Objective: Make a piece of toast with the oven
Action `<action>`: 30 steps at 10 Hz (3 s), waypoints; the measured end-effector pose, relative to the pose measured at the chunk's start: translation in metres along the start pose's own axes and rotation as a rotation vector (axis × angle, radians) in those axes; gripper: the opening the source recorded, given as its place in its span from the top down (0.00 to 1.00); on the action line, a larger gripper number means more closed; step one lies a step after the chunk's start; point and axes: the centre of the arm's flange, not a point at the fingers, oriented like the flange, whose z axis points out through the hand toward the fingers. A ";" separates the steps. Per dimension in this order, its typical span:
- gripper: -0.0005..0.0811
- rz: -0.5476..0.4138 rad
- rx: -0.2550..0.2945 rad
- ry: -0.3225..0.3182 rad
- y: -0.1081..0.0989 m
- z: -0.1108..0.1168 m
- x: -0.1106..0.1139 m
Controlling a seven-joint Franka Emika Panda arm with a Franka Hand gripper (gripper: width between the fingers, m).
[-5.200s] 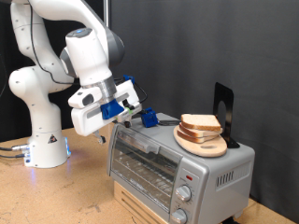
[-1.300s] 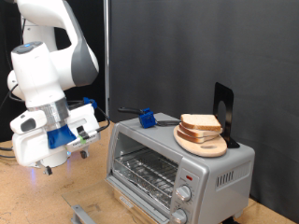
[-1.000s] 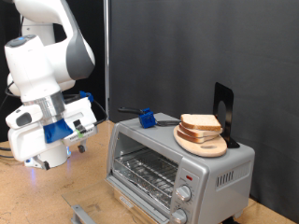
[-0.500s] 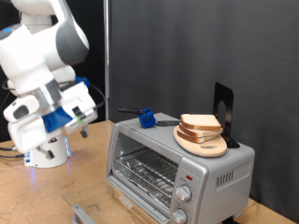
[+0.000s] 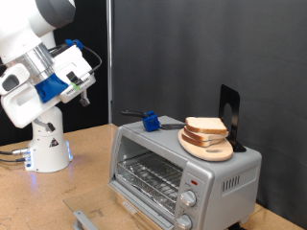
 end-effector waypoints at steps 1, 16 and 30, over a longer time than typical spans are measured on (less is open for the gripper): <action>0.16 -0.046 -0.009 -0.026 -0.001 0.003 -0.004; 0.16 -0.988 0.071 -0.046 -0.108 0.001 -0.167; 0.16 -1.124 0.003 0.110 -0.115 0.054 -0.277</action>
